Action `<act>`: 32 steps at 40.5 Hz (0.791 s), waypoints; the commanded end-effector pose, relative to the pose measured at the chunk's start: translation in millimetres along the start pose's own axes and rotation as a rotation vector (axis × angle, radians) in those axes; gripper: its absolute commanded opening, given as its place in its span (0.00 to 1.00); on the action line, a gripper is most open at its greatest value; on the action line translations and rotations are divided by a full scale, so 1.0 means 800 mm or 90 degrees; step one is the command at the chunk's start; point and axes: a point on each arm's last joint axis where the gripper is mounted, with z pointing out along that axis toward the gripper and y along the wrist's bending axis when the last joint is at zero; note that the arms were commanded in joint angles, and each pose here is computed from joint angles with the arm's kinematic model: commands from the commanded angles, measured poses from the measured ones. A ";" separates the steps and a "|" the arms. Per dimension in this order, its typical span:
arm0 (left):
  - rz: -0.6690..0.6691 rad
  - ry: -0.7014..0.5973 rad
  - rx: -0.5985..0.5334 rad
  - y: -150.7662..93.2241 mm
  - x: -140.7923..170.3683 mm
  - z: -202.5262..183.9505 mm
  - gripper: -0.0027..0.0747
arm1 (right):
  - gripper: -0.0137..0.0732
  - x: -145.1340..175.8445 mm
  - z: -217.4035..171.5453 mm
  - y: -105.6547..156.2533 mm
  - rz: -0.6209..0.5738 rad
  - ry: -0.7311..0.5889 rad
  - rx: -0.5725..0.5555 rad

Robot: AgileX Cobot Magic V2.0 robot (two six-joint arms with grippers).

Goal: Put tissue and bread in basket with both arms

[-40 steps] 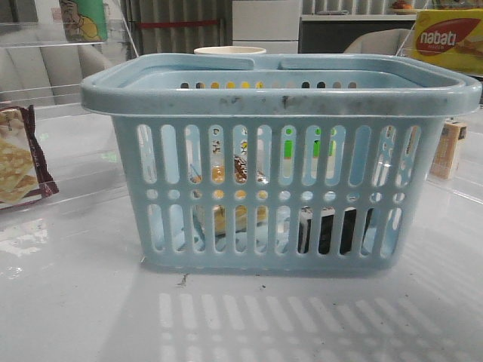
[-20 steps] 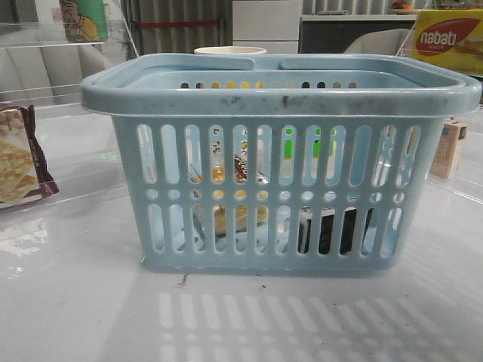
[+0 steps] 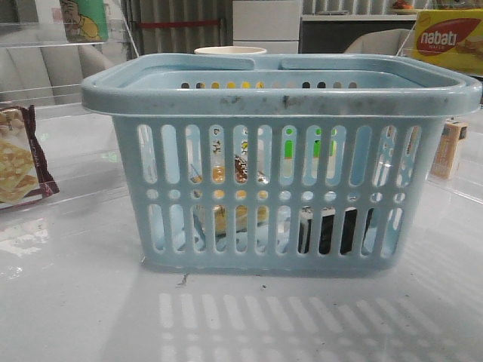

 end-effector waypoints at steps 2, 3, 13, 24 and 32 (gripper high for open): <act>-0.005 -0.068 -0.007 0.001 -0.012 -0.002 0.16 | 0.22 -0.002 -0.016 -0.012 0.006 -0.094 0.052; -0.005 -0.068 -0.007 0.001 -0.012 -0.002 0.16 | 0.22 0.002 -0.018 -0.014 0.010 -0.114 0.064; -0.005 -0.066 -0.007 0.001 -0.011 -0.002 0.16 | 0.22 0.095 -0.029 -0.032 0.062 -0.305 0.270; -0.005 -0.066 -0.007 0.001 -0.011 -0.002 0.16 | 0.22 0.188 -0.002 -0.022 0.091 -0.418 0.340; -0.005 -0.066 -0.007 0.001 -0.011 -0.002 0.16 | 0.22 0.205 0.007 -0.020 0.094 -0.428 0.340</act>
